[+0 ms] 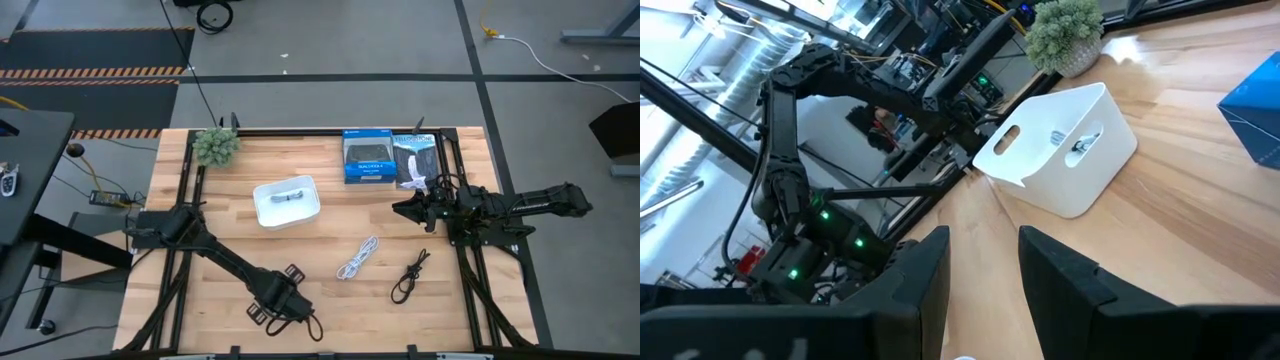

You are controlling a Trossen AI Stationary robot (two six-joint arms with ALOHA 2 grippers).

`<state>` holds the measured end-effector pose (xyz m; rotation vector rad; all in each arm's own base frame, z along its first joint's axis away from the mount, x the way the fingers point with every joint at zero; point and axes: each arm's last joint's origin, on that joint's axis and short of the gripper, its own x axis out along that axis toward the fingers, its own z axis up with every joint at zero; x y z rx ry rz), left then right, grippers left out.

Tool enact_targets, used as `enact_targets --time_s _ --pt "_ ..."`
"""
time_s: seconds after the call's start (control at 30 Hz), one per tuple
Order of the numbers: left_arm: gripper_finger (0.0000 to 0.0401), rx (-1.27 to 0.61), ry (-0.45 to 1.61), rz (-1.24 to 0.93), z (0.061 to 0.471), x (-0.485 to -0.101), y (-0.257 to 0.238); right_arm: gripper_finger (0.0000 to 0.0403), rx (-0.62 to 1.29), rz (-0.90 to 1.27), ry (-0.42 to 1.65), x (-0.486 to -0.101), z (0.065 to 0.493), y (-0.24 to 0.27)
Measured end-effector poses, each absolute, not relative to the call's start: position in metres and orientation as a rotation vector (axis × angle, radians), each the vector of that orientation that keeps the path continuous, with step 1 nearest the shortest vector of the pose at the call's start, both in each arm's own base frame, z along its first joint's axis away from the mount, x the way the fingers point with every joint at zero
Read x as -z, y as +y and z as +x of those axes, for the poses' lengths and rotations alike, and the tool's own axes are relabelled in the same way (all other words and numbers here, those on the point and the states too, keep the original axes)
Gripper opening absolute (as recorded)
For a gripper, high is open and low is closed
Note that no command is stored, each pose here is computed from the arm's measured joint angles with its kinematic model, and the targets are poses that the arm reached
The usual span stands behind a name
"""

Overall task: Pick and place USB-C Cables
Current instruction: Put the pink cable charger into the white bin

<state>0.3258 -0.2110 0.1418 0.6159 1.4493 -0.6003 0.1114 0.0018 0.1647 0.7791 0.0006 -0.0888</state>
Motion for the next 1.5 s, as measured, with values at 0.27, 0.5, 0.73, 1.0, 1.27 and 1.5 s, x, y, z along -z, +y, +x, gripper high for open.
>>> enact_targets --time_s 0.27,0.5,0.73,1.0,1.27,1.5 --pt "0.0019 0.560 1.479 0.552 0.324 -0.143 -0.210 0.0128 0.089 0.779 0.001 -0.165 0.111 0.002" --pt "0.0020 0.487 1.525 0.458 0.323 -0.152 -0.200 0.0128 0.088 0.779 0.001 -0.165 0.111 0.002" --pt "0.0020 0.430 1.515 0.379 0.322 -0.177 -0.185 0.0128 0.088 0.779 0.001 -0.165 0.111 0.002" --pt "0.0020 0.262 1.453 0.166 0.329 -0.214 -0.148 0.0128 0.088 0.779 0.001 -0.165 0.111 0.002" --pt "0.0020 0.121 1.344 -0.090 0.333 -0.256 -0.094 0.0128 0.087 0.779 0.002 -0.165 0.111 0.002" --pt "0.0020 -0.021 1.282 -0.331 0.332 -0.277 -0.047 0.0128 0.087 0.779 0.001 -0.165 0.111 0.002"
